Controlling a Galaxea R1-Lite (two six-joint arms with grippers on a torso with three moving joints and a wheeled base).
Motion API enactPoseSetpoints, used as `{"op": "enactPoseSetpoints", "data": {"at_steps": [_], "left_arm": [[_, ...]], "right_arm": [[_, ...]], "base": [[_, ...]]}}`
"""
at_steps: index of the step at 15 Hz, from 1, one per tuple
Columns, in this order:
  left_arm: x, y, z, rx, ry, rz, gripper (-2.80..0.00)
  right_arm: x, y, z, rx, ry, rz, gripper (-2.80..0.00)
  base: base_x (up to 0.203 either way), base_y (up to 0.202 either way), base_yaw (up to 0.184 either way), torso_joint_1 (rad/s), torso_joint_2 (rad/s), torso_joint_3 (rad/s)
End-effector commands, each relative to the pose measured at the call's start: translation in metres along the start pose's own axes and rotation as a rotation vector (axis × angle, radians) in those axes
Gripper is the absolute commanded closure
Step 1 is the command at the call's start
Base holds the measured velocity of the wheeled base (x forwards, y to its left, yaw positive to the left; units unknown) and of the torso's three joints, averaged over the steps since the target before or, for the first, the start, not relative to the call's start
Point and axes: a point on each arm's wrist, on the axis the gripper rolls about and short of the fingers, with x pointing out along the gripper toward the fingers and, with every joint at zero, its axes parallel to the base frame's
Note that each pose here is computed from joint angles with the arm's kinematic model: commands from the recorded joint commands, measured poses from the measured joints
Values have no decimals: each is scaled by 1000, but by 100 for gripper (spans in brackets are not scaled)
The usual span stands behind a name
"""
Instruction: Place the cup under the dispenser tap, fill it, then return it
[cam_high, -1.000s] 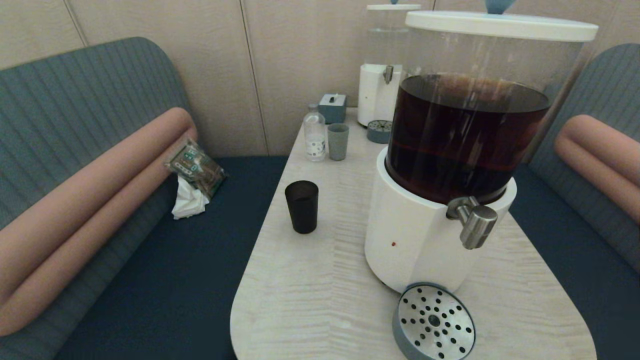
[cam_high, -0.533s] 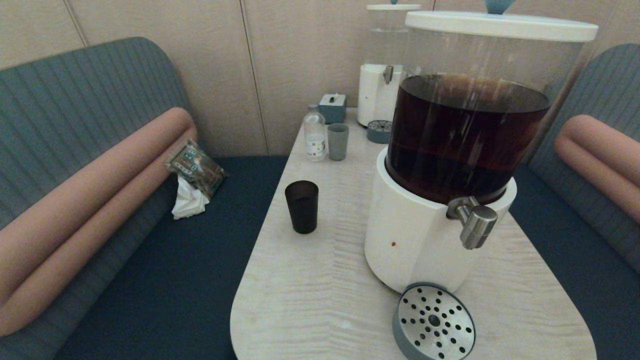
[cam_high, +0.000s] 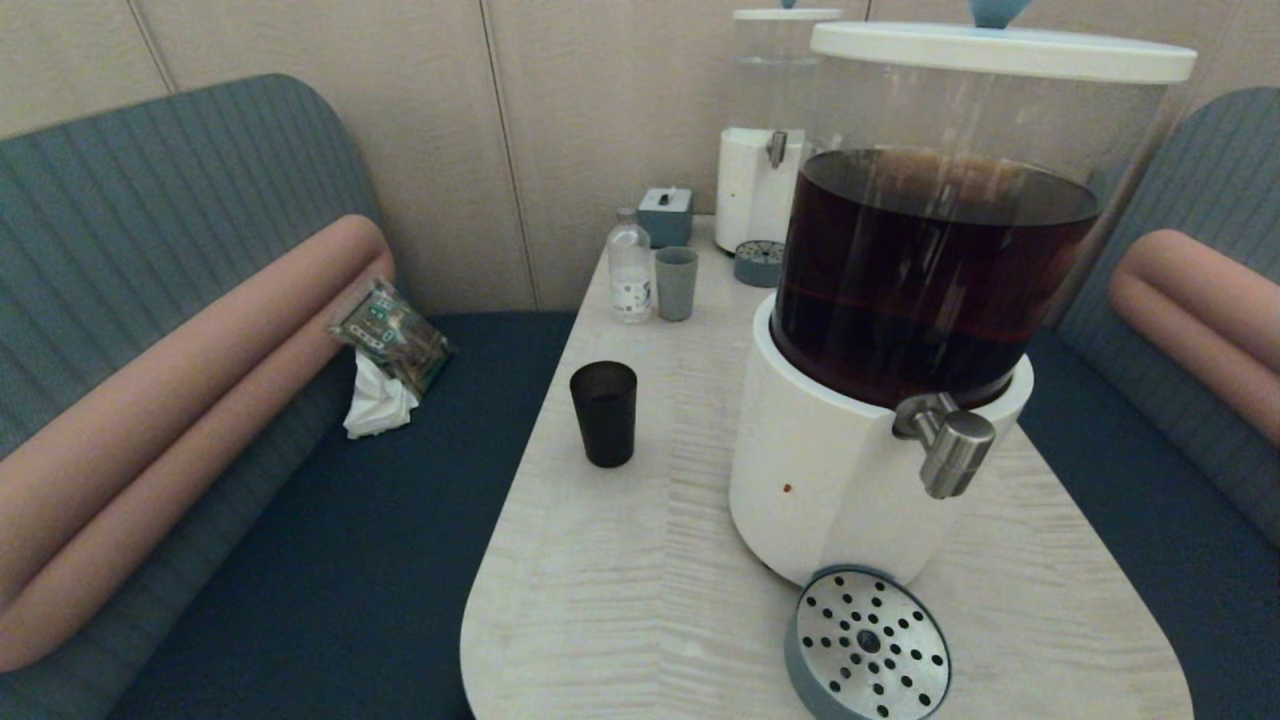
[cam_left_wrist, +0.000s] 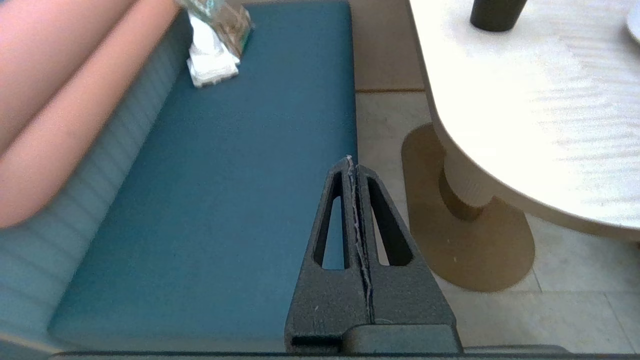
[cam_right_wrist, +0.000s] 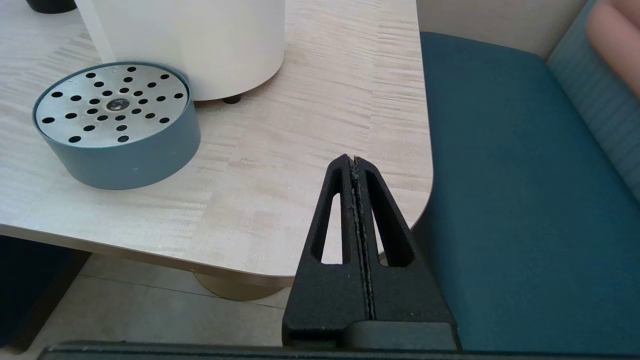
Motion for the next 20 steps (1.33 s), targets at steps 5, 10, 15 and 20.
{"op": "enactPoseSetpoints", "data": {"at_steps": [5,10,15,20], "left_arm": [[1,0,0,-3,-3,2,0],[1,0,0,-6,-3,2,0],[3,0,1,-6,-68,4,0],[3,0,0,-6,-66,4,0]], "right_arm": [[0,0,0,-1,-2,0,0],[0,0,-1,-4,0,-3,0],[0,0,0,-4,-2,0,0],[0,0,0,-1,-1,-1,0]], "base": [[0,0,0,0,0,0],[0,0,0,0,0,0],[0,0,0,0,0,0],[0,0,0,0,0,0]]}}
